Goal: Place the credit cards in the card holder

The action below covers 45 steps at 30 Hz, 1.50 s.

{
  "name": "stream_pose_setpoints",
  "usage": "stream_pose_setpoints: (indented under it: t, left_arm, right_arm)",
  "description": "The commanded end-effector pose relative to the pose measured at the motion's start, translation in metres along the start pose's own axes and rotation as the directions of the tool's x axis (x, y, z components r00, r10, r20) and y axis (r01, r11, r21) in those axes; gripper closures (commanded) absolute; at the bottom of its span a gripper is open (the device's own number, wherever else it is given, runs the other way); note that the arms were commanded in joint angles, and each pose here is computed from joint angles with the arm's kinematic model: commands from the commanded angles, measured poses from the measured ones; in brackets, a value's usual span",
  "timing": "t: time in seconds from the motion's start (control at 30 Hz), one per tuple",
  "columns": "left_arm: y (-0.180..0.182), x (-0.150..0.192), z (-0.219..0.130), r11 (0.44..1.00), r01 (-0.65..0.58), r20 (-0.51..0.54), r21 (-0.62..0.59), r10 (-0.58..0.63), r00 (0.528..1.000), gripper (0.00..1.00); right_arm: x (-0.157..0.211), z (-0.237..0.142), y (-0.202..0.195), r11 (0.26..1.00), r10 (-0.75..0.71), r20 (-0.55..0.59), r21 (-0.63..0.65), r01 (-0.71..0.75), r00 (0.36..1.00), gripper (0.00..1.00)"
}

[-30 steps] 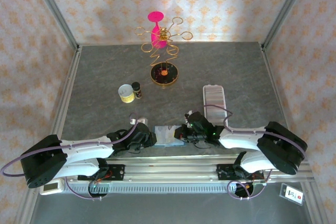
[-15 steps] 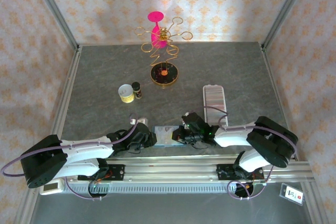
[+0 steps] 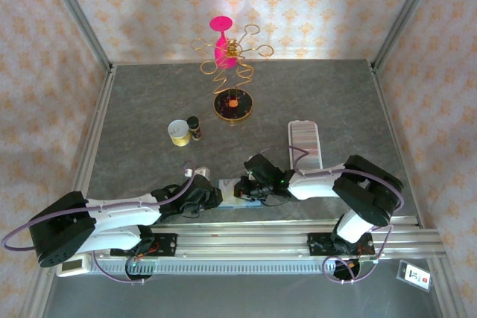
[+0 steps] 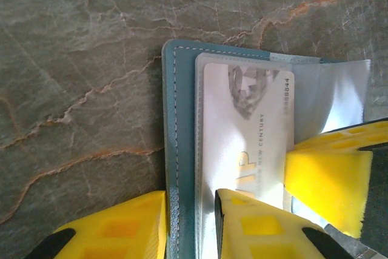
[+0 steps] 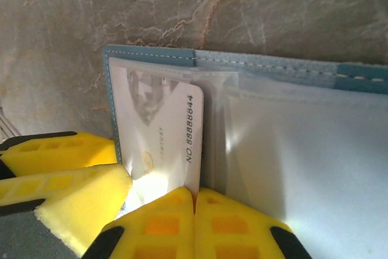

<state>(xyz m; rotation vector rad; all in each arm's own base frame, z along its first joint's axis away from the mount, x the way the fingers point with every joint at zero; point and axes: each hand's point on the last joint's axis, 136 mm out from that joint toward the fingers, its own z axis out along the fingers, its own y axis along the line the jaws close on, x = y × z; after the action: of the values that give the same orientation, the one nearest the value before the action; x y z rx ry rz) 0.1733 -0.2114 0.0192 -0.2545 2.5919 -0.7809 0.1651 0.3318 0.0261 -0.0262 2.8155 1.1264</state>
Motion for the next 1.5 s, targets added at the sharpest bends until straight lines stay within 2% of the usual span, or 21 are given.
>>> stream_pose_setpoints:
  t: [0.0,0.03,0.2,0.23,0.5,0.87,1.07,1.47]
  left_arm:
    - [0.011,0.004,0.000,1.000,0.017,-0.005,-0.023,-0.018,1.000,0.74]
    - [0.012,0.004,0.000,1.000,0.018,-0.005,-0.025,-0.018,1.000,0.74]
    - [0.012,0.005,-0.001,1.000,0.015,-0.007,-0.023,-0.016,1.000,0.74]
    - [0.012,0.004,0.000,1.000,0.016,-0.007,-0.022,-0.016,1.000,0.74]
    - [0.011,0.005,0.001,1.000,0.012,-0.013,-0.023,-0.012,1.000,0.74]
    - [0.013,0.007,0.001,1.000,0.017,-0.016,-0.024,-0.017,1.000,0.75]
    - [0.017,0.007,0.001,0.999,0.027,-0.008,-0.030,-0.027,1.000,0.77]
    - [0.023,0.011,-0.001,0.998,0.057,-0.001,-0.011,-0.057,0.998,0.85]
  right_arm:
    - [0.000,-0.004,-0.003,0.997,-0.038,0.024,0.074,0.036,0.999,0.96]
    - [-0.004,-0.009,-0.003,0.996,-0.039,0.050,0.086,0.034,0.998,0.93]
    - [-0.011,-0.030,-0.005,0.990,-0.024,0.107,0.142,0.009,0.994,0.66]
    - [-0.010,-0.034,-0.006,0.989,-0.018,0.115,0.149,0.001,0.993,0.64]
    - [0.003,-0.051,-0.038,0.970,0.027,0.151,0.234,-0.062,0.988,0.58]
    - [0.013,-0.038,-0.058,0.945,0.020,0.109,0.322,-0.055,0.994,0.55]
    - [0.009,-0.021,-0.029,0.972,0.018,0.093,0.231,-0.039,0.996,0.51]
    - [0.000,-0.009,0.018,0.997,0.071,0.103,0.020,-0.074,0.992,0.53]
